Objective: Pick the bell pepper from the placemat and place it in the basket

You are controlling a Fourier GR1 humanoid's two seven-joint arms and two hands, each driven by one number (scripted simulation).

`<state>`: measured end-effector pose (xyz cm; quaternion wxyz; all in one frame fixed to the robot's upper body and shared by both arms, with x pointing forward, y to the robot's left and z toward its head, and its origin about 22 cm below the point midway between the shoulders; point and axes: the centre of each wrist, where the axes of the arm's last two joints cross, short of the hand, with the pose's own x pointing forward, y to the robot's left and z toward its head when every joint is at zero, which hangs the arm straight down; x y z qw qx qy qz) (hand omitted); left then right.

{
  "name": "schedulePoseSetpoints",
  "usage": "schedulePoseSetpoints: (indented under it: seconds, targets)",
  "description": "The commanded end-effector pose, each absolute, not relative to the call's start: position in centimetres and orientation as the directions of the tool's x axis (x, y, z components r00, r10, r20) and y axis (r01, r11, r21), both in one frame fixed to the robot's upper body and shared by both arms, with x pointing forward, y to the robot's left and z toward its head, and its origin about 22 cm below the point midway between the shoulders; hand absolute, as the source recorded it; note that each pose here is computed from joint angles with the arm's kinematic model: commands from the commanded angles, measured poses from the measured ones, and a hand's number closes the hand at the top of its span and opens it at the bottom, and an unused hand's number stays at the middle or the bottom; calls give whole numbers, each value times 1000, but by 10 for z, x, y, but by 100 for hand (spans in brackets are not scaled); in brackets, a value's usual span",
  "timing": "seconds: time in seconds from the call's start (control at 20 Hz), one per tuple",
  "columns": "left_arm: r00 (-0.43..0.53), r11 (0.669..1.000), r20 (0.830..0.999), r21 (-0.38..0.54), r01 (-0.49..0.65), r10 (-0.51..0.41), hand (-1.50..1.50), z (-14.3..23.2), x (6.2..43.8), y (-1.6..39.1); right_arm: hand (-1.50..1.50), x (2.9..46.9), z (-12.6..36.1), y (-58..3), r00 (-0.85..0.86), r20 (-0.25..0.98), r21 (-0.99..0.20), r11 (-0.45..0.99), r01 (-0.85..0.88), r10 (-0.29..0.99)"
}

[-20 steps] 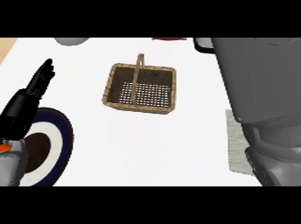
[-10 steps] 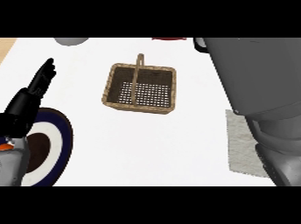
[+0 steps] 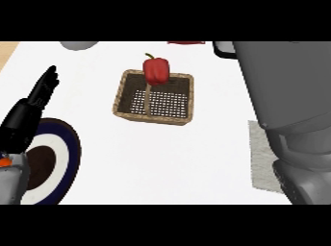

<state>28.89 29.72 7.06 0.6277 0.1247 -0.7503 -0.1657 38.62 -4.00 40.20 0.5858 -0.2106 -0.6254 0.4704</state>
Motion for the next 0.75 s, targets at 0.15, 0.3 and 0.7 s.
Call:
schedulePoseSetpoints:
  seconds: [0.15, 0.3, 0.7]
  targets:
    - [-182, 912, 898, 409, 16, -400, 0, 64, 279, 297, -150, 385, 414, -69, -121, 816, -576, 813, -91, 565]
    - [-183, 912, 898, 410, 16, -400, 0, 74, 288, 299, -150, 398, 412, -100, -93, 863, -496, 868, 27, 496]
    - [-200, 913, 895, 409, 6, -400, 0, 83, 289, 280, -150, 414, 394, -206, -38, 931, -345, 907, 242, 364]
